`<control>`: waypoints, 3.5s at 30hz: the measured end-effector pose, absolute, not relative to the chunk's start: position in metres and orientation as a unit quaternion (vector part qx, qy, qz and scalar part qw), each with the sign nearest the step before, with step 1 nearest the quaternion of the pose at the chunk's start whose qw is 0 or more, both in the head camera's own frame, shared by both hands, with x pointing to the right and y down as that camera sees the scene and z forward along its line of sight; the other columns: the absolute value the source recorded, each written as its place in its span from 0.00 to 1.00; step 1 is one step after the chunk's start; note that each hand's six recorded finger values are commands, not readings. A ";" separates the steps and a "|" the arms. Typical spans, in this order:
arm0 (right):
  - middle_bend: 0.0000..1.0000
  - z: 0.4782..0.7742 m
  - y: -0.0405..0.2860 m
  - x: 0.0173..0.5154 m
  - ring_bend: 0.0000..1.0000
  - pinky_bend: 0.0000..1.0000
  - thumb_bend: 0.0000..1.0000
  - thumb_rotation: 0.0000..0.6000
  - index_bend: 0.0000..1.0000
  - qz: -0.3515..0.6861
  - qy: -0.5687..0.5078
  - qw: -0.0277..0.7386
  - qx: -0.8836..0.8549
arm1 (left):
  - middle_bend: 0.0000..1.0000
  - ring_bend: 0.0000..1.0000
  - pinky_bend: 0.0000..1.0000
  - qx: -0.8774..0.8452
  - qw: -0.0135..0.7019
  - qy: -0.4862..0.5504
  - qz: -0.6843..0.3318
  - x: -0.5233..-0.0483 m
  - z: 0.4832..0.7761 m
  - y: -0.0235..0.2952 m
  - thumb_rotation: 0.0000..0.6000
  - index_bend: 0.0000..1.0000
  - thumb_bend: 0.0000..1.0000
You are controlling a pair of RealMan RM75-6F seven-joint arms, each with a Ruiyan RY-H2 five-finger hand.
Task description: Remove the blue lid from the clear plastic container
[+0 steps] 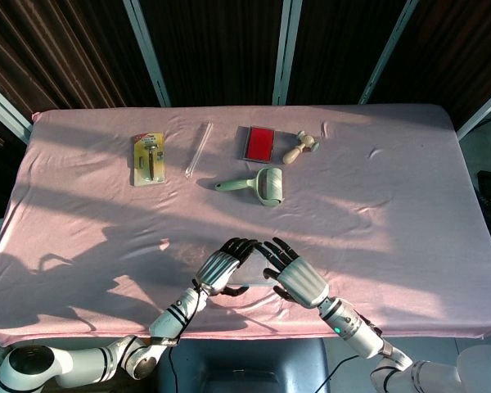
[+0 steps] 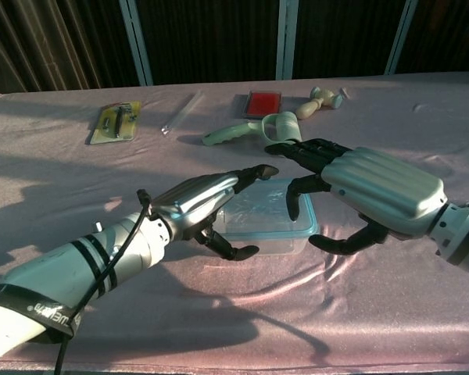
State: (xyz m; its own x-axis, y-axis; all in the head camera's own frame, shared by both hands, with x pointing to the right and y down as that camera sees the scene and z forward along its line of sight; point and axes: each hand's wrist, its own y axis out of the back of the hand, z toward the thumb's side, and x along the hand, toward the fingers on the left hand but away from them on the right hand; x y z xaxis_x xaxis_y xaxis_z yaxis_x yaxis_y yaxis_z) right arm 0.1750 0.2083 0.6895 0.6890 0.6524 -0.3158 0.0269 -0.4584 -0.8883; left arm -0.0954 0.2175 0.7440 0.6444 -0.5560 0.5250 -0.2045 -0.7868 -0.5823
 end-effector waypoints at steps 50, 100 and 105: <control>0.20 0.653 0.188 0.166 0.01 0.00 0.44 1.00 0.85 0.268 -0.274 0.530 -0.756 | 0.00 0.00 0.00 -0.874 0.246 0.281 -0.312 -0.105 0.734 0.201 1.00 0.00 0.30; 0.00 0.667 0.173 0.312 0.00 0.00 0.18 1.00 0.00 0.479 -0.197 0.476 -0.711 | 0.00 0.00 0.00 -0.834 0.298 0.277 -0.372 -0.232 0.703 0.182 1.00 0.00 0.32; 0.00 0.615 0.191 0.355 0.00 0.00 0.18 1.00 0.00 0.534 -0.210 0.465 -0.674 | 0.00 0.00 0.00 -0.810 0.328 0.242 -0.421 -0.286 0.669 0.204 1.00 0.00 0.33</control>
